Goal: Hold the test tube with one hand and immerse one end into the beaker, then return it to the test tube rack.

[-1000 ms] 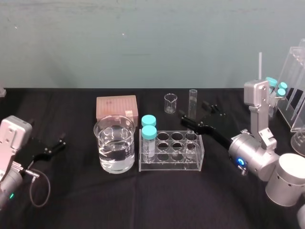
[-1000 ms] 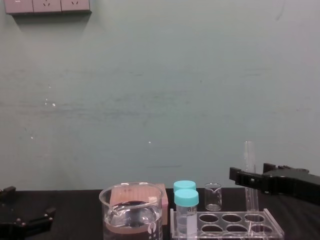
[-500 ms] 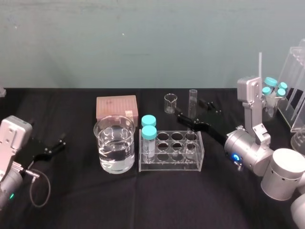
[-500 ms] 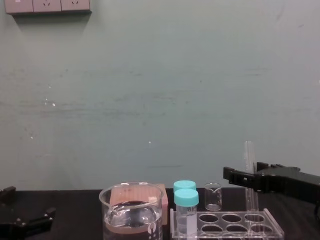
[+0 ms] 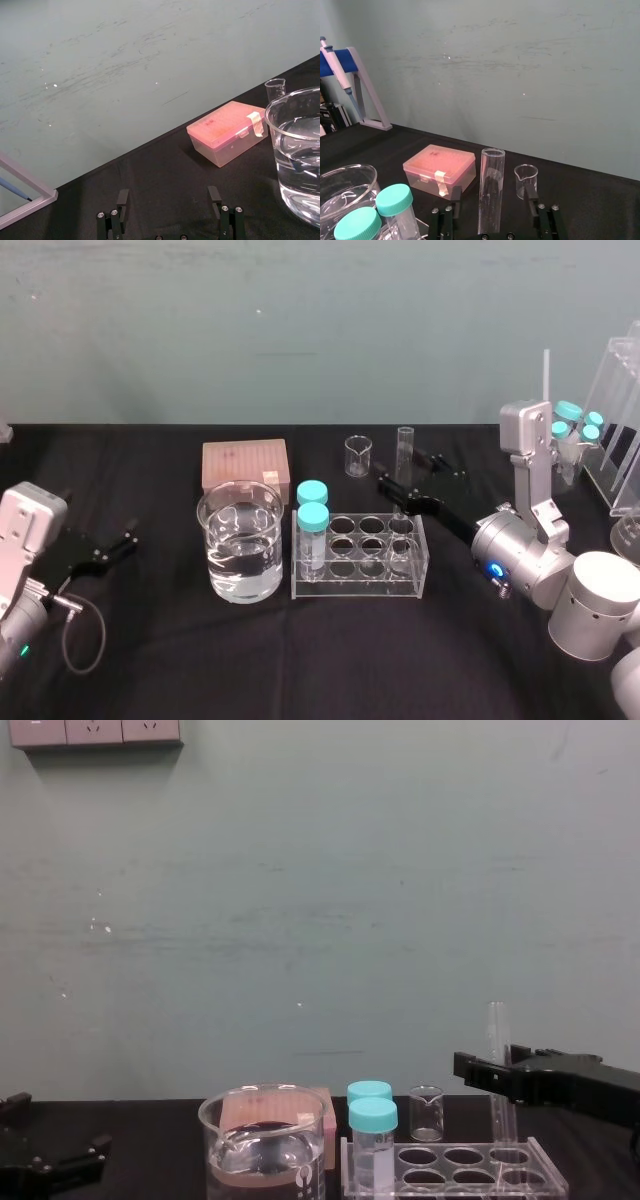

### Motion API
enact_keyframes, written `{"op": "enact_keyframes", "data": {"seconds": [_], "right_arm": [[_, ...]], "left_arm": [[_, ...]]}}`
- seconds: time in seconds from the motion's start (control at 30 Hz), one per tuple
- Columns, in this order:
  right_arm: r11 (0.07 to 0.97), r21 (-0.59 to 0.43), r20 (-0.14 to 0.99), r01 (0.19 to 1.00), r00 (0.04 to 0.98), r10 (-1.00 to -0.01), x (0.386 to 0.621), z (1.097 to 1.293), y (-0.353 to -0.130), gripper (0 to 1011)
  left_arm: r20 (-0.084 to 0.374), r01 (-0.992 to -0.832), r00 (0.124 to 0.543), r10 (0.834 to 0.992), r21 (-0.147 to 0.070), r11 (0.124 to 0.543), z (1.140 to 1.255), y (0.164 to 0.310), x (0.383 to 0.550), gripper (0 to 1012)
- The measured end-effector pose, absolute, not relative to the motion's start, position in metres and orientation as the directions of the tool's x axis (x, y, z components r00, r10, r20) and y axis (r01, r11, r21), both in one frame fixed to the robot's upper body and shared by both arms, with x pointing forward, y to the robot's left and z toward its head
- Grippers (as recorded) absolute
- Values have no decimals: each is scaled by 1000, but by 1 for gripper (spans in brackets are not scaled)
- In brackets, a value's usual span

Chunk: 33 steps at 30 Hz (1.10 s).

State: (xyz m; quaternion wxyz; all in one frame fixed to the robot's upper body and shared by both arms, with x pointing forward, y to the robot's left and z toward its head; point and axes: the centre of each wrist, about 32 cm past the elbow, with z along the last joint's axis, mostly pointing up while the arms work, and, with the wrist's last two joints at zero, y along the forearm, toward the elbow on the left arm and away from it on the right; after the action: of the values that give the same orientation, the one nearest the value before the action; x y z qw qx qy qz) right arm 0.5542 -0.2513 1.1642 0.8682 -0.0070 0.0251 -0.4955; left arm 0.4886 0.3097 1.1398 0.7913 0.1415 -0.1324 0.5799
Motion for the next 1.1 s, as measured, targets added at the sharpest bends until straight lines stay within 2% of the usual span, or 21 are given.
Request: {"op": "enact_keyframes", "data": {"seconds": [0.4,0.47,0.53,0.6,0.63,1.1], "right_arm": [[508,-36,-38,861,506,-861,554,1164,-252,426],[507,-36,-38,861,506,-862,554,1164,-252,405],[507,-36,-38,861,506,-862,554,1164,-252,302],[507,-36,-39,861,506,-862,554,1164,-252,283],[508,-35,-39,861,506,-861,554,1164,-252,231],[530,9,-22,848,530,-848,553,1162,-251,231]], "left_arm": [[374,-955,292,880,70,287,1140,310,489,1000],[374,-955,292,880,70,287,1140,310,489,1000],[374,-955,292,880,70,287,1140,310,489,1000],[374,-955,292,880,70,287,1140,310,489,1000],[374,-955,292,880,70,287,1140,310,489,1000],[374,-955,292,880,70,287,1140,310,489,1000]]}}
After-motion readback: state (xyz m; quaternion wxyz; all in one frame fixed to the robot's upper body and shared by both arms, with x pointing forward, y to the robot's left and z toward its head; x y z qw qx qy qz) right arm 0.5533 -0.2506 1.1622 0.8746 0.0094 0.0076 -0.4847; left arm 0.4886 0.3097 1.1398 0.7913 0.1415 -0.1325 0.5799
